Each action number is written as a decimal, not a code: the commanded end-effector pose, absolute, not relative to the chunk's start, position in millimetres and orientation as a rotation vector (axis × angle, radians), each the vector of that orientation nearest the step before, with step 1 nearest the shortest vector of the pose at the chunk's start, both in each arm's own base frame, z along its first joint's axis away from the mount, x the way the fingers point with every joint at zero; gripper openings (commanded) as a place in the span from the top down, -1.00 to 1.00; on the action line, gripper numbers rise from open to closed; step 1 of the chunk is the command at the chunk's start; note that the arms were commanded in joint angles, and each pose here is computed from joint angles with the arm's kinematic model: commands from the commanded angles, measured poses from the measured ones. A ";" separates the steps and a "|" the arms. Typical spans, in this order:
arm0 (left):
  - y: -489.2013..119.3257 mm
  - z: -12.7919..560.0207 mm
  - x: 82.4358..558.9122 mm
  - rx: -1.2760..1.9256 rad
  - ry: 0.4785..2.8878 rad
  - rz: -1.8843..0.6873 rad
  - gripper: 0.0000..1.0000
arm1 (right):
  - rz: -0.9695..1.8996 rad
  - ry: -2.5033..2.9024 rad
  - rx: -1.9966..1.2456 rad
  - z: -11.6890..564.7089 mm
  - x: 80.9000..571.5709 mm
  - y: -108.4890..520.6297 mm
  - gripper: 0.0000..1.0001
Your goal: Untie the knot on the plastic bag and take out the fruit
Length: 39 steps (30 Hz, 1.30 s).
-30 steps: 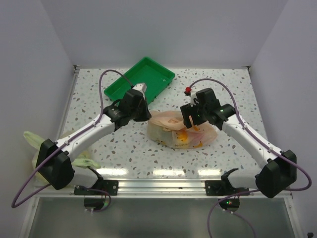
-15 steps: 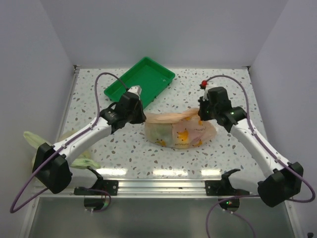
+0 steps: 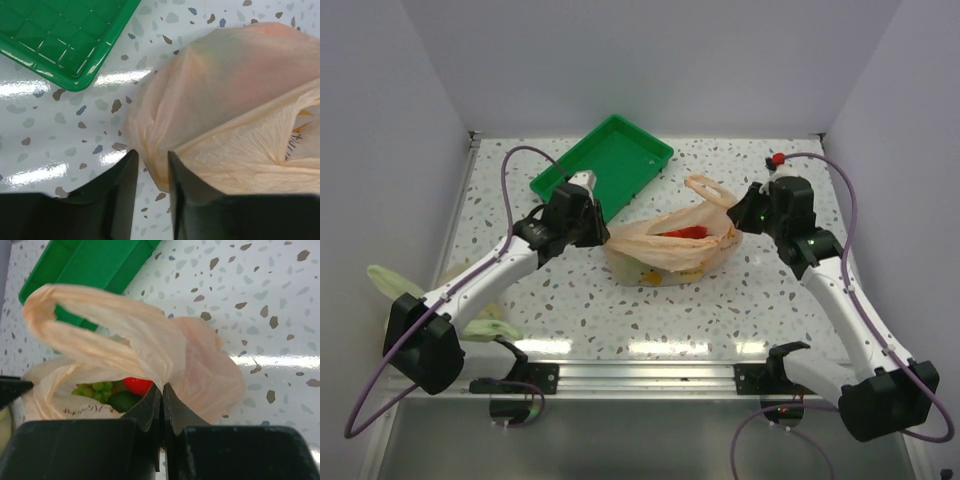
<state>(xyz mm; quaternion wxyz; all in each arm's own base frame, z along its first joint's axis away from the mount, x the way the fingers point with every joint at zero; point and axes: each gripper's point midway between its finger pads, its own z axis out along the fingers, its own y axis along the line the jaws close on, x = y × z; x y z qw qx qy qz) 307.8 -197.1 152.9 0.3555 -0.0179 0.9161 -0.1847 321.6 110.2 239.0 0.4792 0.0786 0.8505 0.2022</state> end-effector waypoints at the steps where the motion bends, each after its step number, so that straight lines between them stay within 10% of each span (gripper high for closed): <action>1: -211.6 204.0 314.7 0.043 2.210 -0.591 0.20 | 0.581 2.026 -0.039 252.7 318.6 131.3 1.00; 7: -250.4 242.1 299.4 0.158 2.127 -0.591 -1.00 | 0.600 2.037 -0.188 253.8 306.6 140.2 1.00; 25: -301.0 175.4 314.8 0.215 2.283 -0.024 -0.97 | 0.445 2.040 -0.163 248.1 295.6 125.5 1.00; 39: -140.1 147.4 294.9 0.002 2.359 0.108 -0.17 | 0.167 2.099 0.405 212.3 311.5 36.3 1.00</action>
